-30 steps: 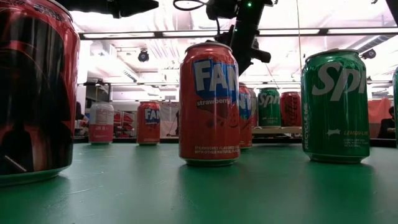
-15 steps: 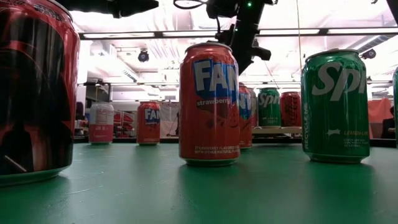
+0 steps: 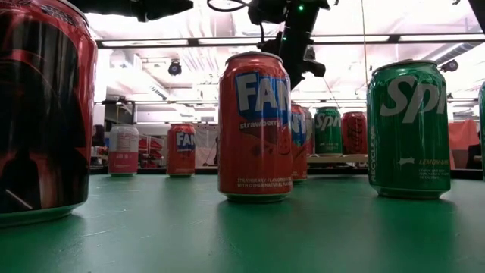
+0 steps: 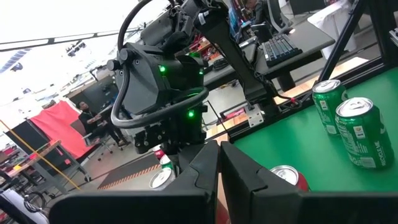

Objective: Place canned beverage on shelf
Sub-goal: Put the red soda can on the shelf aligned with the other red soda can

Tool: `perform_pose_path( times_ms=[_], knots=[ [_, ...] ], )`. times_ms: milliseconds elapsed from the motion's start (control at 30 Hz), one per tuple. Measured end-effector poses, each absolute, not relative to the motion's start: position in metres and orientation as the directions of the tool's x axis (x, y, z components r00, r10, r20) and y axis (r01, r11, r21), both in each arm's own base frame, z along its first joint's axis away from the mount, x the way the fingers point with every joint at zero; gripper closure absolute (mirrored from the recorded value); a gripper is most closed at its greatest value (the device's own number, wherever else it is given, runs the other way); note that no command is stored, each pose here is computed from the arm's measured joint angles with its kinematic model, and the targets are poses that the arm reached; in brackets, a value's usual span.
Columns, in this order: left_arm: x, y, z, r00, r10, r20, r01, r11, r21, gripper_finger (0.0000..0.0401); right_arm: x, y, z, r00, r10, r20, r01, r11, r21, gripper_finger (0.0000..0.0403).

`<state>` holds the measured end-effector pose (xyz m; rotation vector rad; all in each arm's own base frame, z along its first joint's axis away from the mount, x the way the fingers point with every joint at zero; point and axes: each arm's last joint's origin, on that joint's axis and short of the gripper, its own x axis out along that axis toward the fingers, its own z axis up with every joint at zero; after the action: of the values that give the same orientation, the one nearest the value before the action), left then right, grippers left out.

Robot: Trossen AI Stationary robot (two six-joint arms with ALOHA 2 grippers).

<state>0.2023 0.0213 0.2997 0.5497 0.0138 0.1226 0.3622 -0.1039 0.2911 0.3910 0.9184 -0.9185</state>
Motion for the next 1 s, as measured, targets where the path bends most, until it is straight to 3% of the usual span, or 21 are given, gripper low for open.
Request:
perform_pose_path(
  times_ms=[600, 867, 1000],
  knots=[
    [0.202, 0.021, 0.300, 0.993, 0.120, 0.020, -0.112, 0.846, 0.522, 0.0401, 0.364, -0.104, 0.293, 0.311, -0.496, -0.811, 0.780, 0.621, -0.080, 0.0394],
    [0.202, 0.021, 0.300, 0.993, 0.120, 0.020, -0.113, 0.846, 0.522, 0.0401, 0.351, -0.099, 0.314, 0.350, -0.500, -0.792, 0.784, 0.619, -0.045, 0.0394],
    [0.202, 0.021, 0.300, 0.993, 0.120, 0.020, -0.113, 0.846, 0.522, 0.0401, 0.334, -0.093, 0.324, 0.318, -0.442, -0.839, 0.794, 0.608, -0.019, 0.0394]
  ],
)
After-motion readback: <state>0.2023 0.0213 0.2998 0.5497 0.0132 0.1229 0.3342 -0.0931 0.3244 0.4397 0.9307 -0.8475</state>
